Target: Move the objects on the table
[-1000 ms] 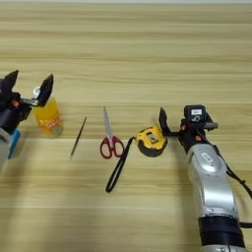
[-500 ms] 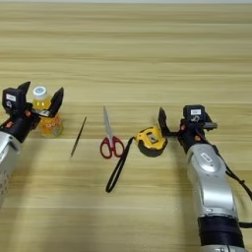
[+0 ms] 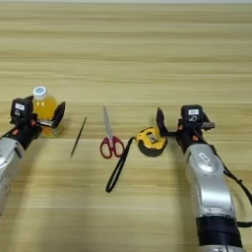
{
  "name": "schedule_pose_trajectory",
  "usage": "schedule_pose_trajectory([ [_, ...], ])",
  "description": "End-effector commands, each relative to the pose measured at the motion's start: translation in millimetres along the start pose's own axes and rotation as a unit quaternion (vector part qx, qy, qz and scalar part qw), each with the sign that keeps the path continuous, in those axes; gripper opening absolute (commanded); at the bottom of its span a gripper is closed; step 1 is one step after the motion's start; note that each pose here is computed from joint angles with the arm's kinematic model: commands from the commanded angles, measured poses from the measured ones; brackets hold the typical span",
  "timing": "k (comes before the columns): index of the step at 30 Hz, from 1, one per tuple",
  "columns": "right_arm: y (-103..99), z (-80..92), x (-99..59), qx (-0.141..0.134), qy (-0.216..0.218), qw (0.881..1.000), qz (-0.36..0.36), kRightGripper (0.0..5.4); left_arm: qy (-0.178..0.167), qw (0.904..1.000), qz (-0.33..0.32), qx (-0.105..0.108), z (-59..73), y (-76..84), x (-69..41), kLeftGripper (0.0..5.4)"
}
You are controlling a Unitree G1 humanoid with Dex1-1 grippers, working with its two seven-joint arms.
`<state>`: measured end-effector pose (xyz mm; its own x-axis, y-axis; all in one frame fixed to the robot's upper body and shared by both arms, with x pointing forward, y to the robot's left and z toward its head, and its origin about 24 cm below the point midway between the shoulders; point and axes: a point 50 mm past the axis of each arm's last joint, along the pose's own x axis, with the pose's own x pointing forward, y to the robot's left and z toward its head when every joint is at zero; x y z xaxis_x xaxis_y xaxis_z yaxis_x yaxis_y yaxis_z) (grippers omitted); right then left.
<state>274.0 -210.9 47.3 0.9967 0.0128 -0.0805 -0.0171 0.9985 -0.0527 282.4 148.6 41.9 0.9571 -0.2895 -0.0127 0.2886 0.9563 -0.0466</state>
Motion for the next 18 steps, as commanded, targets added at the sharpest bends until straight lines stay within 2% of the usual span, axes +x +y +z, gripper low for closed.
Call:
schedule_pose_trajectory([
  [1, 2.6, 6.2, 1.6, -0.003, -0.009, 1.0, 0.004, 5.4, -0.001, 1.0, -0.001, 0.009, 1.0, 2.0, 2.2, 5.37],
  [15, 1.5, 6.6, 1.1, -0.003, -0.009, 1.0, 0.003, 5.4, 0.0, 1.0, 0.003, -0.001, -0.7, 2.1, 4.6, 5.37],
  [18, 1.4, 6.6, 1.1, -0.003, -0.009, 1.0, 0.003, 5.4, -0.003, 1.0, 0.005, -0.002, -0.4, 2.2, 4.6, 5.13],
])
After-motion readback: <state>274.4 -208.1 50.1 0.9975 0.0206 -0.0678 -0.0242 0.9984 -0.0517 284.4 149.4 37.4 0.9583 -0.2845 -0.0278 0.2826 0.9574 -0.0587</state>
